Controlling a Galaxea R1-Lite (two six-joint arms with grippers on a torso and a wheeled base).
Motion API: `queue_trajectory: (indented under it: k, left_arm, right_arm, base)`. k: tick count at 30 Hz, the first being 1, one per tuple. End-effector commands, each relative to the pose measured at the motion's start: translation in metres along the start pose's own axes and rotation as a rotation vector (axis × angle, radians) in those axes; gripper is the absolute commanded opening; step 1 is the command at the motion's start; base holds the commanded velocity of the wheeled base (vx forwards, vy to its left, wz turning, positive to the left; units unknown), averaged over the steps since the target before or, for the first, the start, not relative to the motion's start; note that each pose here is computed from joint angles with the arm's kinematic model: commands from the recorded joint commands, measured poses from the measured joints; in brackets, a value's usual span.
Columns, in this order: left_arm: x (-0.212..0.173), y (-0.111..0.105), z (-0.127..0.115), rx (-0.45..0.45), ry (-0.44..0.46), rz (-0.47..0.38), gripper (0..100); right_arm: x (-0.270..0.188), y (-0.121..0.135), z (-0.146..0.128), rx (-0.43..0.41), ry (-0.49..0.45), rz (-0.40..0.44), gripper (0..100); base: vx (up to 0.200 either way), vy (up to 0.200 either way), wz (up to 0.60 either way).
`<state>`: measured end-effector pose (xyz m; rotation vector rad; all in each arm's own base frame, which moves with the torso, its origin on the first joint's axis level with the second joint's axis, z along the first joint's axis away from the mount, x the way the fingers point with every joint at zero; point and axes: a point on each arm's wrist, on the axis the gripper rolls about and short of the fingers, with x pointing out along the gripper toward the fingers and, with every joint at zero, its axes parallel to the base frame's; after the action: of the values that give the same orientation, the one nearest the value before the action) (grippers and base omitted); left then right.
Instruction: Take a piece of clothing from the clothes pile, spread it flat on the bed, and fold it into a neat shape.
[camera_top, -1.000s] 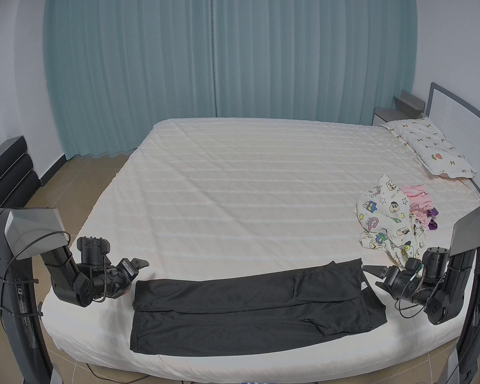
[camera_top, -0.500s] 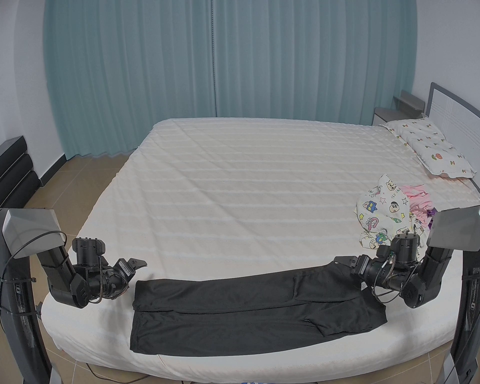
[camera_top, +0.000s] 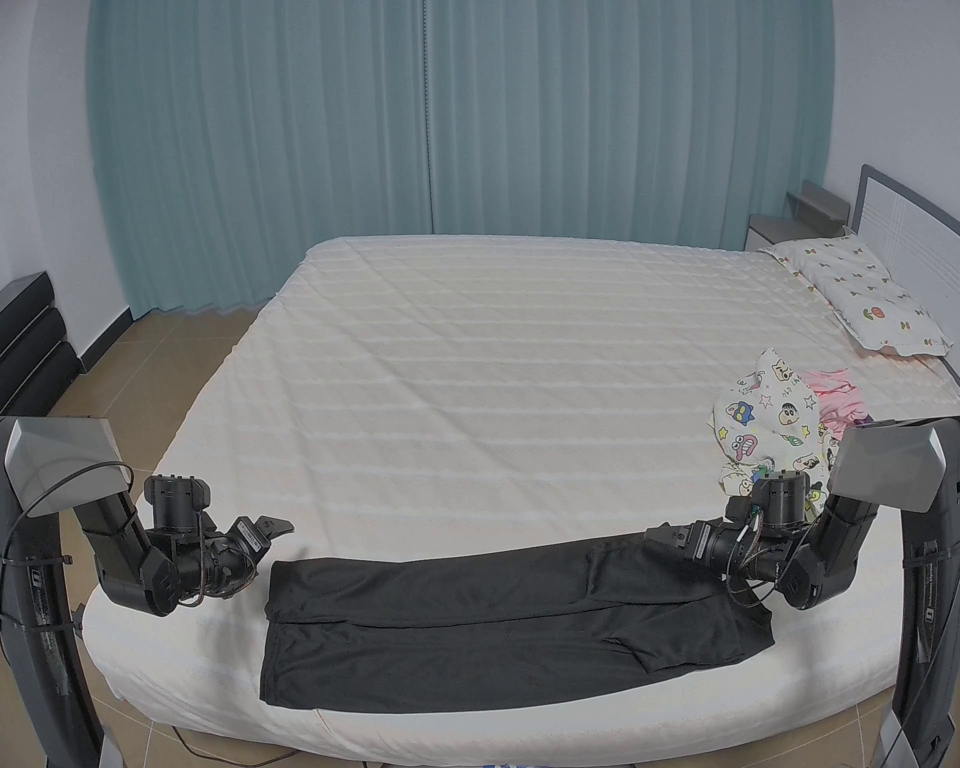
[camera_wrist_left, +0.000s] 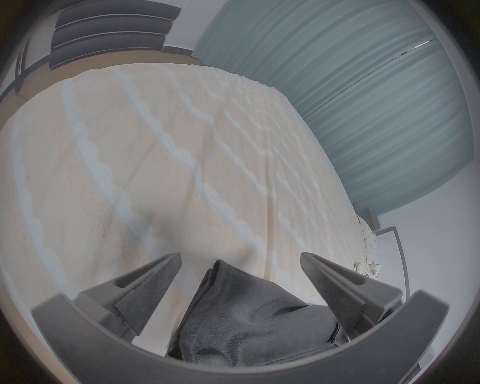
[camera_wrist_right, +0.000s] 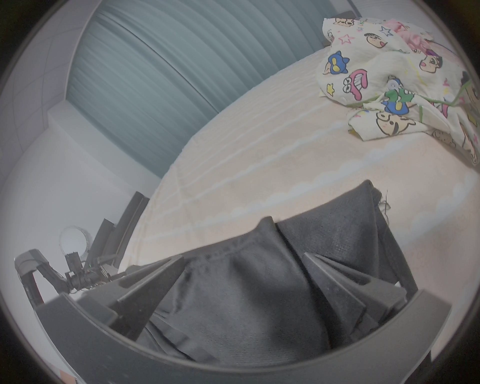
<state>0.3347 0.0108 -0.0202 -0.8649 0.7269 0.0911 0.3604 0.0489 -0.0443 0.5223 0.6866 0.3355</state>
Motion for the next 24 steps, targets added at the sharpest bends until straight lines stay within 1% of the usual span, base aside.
queue_trajectory:
  k: [1, 7, 8, 24]
  left_arm:
    - [0.0, 0.0, 0.0, 0.0, -0.001, 0.0, 100]
    - [0.0, 0.0, 0.0, 0.0, -0.002, 0.001, 100]
    - [0.0, 0.0, 0.0, 0.0, -0.001, 0.0, 100]
    - [0.001, 0.0, 0.0, 0.0, -0.003, 0.0, 100]
  right_arm:
    - [0.002, -0.004, -0.001, -0.016, 0.017, -0.013, 100]
    - [-0.002, -0.007, -0.001, -0.025, 0.024, -0.025, 100]
    - [-0.003, -0.007, -0.001, -0.024, 0.021, -0.026, 0]
    - [-0.027, -0.012, 0.004, -0.019, 0.004, -0.058, 0]
  base:
    - [0.0, 0.0, 0.0]
    - [0.0, 0.0, 0.0]
    - [0.0, 0.0, 0.0]
    - [0.0, 0.0, 0.0]
